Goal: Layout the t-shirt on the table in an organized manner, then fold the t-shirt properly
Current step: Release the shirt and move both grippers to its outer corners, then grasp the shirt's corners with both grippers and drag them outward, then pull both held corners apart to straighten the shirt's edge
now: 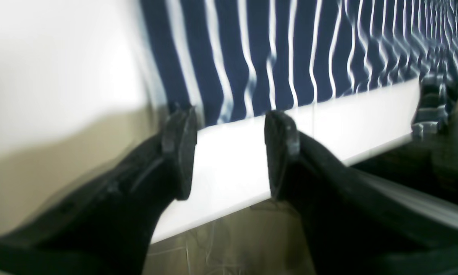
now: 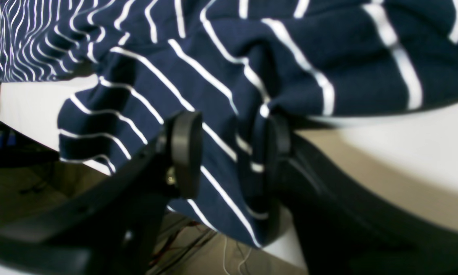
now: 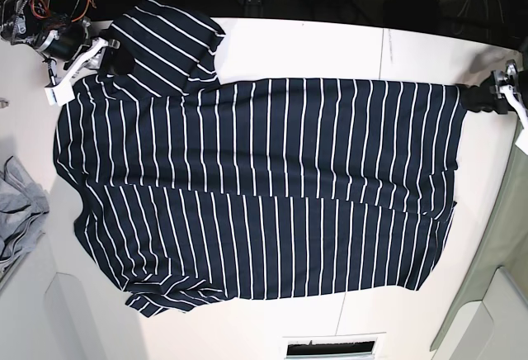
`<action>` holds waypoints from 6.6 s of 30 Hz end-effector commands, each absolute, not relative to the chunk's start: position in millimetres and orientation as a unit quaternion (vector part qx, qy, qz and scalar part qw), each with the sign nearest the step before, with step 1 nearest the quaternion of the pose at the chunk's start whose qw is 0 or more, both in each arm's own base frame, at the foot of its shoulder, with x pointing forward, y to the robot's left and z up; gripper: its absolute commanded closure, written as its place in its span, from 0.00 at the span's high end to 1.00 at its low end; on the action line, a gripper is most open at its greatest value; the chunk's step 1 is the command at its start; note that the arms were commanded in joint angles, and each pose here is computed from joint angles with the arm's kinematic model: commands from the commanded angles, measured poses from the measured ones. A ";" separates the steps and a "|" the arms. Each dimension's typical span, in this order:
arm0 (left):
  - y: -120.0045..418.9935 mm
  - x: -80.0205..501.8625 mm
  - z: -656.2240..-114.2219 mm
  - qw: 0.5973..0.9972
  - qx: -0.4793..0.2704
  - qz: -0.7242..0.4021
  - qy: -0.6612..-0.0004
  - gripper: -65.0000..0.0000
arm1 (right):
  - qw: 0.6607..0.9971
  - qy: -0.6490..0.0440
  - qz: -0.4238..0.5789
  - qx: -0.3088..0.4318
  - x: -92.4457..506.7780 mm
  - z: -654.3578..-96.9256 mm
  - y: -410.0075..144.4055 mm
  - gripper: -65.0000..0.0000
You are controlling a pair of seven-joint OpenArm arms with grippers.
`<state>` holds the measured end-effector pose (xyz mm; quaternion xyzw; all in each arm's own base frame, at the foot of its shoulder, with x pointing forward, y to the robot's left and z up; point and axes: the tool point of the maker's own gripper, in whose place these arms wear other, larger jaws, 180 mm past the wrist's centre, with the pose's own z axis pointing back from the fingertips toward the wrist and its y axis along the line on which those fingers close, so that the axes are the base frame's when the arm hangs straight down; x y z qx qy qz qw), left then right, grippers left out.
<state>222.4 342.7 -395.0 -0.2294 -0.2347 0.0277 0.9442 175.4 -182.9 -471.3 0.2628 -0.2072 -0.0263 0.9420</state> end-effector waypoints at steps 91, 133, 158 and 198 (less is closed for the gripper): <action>337.7 335.2 -390.6 0.924 -0.127 -0.051 -0.357 0.35 | 0.898 -0.372 -0.011 0.233 375.4 -395.0 -204.0 0.48; 303.6 288.5 -453.0 0.934 -0.167 0.030 -0.313 0.53 | 0.913 -0.326 -0.113 0.216 308.9 -455.6 -238.2 0.68; 318.0 223.9 -396.3 0.948 -0.145 -0.113 -0.260 0.00 | 0.931 -0.276 -0.105 0.216 216.9 -444.1 -254.9 0.00; 305.6 218.1 -383.8 0.941 -0.211 -0.063 -0.257 0.38 | 0.924 -0.346 -0.074 0.142 228.6 -393.2 -303.3 0.34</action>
